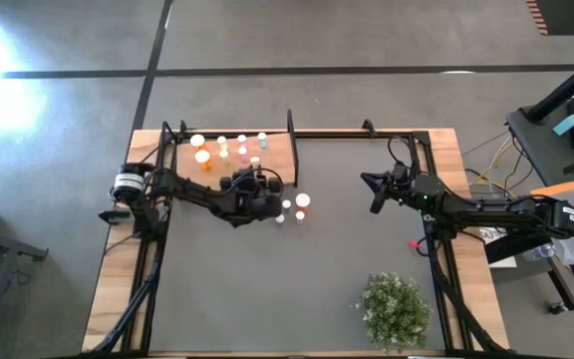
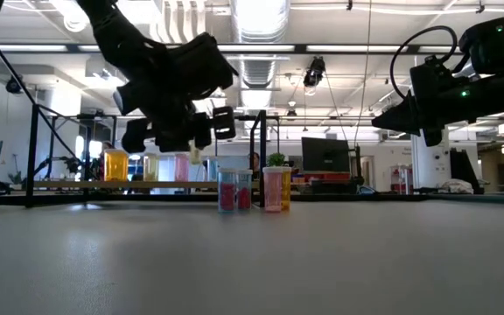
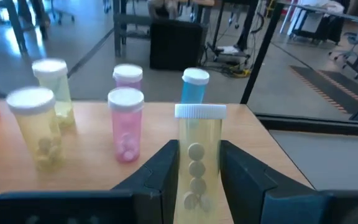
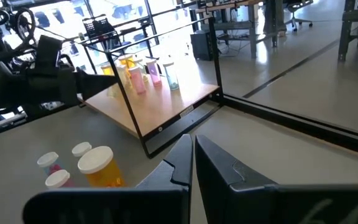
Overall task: Pick and place medicine bottles onto shelf by color
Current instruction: Put the yellow pill bottle on the shelf aligned with the other yellow pill bottle
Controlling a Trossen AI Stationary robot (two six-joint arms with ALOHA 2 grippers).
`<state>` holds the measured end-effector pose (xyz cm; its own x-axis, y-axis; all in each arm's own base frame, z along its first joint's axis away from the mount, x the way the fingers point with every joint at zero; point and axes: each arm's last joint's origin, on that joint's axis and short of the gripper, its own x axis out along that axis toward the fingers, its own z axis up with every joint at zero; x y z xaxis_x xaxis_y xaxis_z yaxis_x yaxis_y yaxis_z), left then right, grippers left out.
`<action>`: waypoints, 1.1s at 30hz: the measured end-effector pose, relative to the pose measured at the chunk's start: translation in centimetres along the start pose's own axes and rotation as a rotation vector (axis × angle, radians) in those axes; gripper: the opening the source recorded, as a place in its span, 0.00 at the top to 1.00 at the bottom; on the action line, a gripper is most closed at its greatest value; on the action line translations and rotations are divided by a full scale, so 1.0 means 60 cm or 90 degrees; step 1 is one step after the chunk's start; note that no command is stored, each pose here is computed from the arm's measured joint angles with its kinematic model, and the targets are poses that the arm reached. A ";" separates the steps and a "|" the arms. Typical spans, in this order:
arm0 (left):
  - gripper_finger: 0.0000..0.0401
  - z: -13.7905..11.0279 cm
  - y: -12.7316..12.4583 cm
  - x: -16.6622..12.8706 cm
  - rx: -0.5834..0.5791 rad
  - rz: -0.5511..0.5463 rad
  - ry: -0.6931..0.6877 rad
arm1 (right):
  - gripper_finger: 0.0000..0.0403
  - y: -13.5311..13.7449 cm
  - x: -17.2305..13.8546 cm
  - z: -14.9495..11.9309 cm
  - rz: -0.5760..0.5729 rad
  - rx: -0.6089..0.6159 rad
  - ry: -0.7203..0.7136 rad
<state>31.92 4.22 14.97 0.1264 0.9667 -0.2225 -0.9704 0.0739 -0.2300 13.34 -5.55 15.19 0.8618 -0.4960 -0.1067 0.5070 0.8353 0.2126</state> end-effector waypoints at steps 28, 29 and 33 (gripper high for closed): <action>0.78 -0.052 0.030 -0.049 0.048 -0.014 -0.107 | 0.98 0.000 0.000 0.000 0.000 0.000 0.000; 0.78 -0.055 0.031 -0.048 0.052 -0.013 -0.107 | 0.98 0.000 0.000 0.000 0.000 0.000 0.001; 0.78 -0.062 0.032 -0.046 0.060 -0.009 -0.112 | 0.98 0.000 0.000 -0.001 -0.001 0.000 0.003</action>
<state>30.47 0.76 11.64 0.1110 0.9926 -0.0495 -0.9846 0.1031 -0.1410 13.36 -5.56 15.14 0.8612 -0.4960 -0.1116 0.5082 0.8348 0.2119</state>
